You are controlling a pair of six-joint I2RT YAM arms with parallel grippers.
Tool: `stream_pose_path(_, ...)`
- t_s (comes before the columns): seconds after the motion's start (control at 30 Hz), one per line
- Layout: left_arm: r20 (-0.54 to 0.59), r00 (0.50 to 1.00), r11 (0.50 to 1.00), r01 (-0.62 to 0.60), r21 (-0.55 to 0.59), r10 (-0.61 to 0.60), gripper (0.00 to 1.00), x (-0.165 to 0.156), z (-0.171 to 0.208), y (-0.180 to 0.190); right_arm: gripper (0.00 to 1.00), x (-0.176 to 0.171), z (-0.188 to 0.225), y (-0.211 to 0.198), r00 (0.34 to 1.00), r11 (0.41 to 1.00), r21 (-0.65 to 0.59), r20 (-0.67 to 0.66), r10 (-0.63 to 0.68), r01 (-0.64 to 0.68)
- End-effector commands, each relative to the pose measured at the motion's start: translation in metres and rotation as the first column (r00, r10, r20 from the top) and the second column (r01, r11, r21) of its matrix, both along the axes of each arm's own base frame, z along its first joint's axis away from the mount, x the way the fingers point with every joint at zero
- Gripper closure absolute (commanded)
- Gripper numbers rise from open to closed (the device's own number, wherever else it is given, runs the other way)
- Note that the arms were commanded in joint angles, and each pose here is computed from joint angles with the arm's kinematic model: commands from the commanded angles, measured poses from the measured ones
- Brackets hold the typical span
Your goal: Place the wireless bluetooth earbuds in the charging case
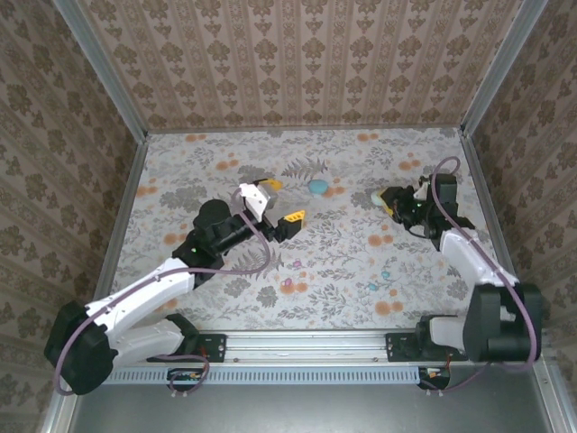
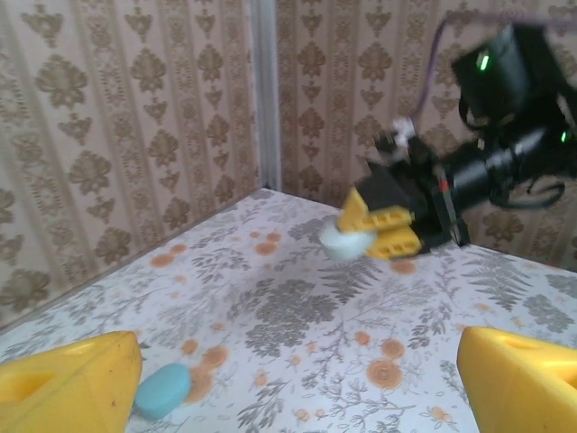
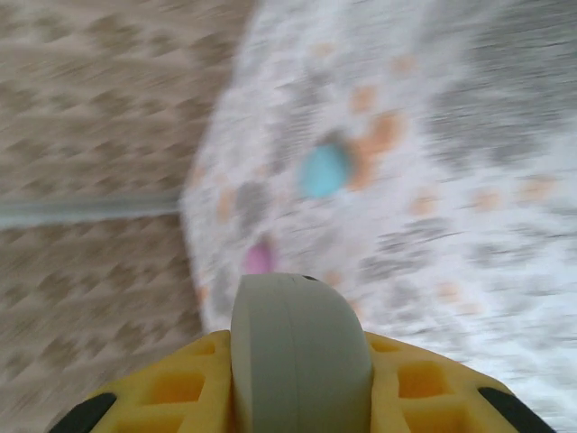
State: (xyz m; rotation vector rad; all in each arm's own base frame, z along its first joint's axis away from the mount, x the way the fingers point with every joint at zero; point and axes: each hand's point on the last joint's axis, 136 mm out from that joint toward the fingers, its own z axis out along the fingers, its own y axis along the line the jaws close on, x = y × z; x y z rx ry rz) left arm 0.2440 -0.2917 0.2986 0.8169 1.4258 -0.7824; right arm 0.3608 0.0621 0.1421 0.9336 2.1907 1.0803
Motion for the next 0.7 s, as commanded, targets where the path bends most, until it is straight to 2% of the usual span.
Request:
stream_pose_path(0.0,-0.033,0.996,0.994,-0.080,0.072,0.083,0.09,0.008,-0.012,0.015,0.79,0.005,-0.028,-0.016,1.000,0.997,-0.070,-0.026,0.016,-0.018)
stream_pose_path(0.17,-0.071,0.991,0.991,-0.111,0.076,0.117,0.09,0.013,-0.012,0.021,0.79,0.020,-0.063,-0.031,0.997,0.999,-0.036,-0.073,-0.003,0.000)
stream_pose_path(0.37,-0.108,0.986,0.990,-0.118,0.078,0.126,0.10,0.019,-0.013,0.020,0.79,0.036,-0.081,-0.030,0.997,1.000,-0.001,-0.075,0.016,-0.017)
stream_pose_path(0.57,-0.105,0.987,0.991,-0.110,0.080,0.118,0.09,0.021,-0.011,0.017,0.78,0.036,-0.106,-0.027,0.993,0.999,0.024,-0.114,0.025,-0.022)
stream_pose_path(0.67,-0.102,0.988,0.991,-0.111,0.081,0.119,0.09,0.021,-0.010,0.017,0.73,0.030,-0.112,-0.029,0.991,1.000,0.013,-0.134,0.018,-0.016)
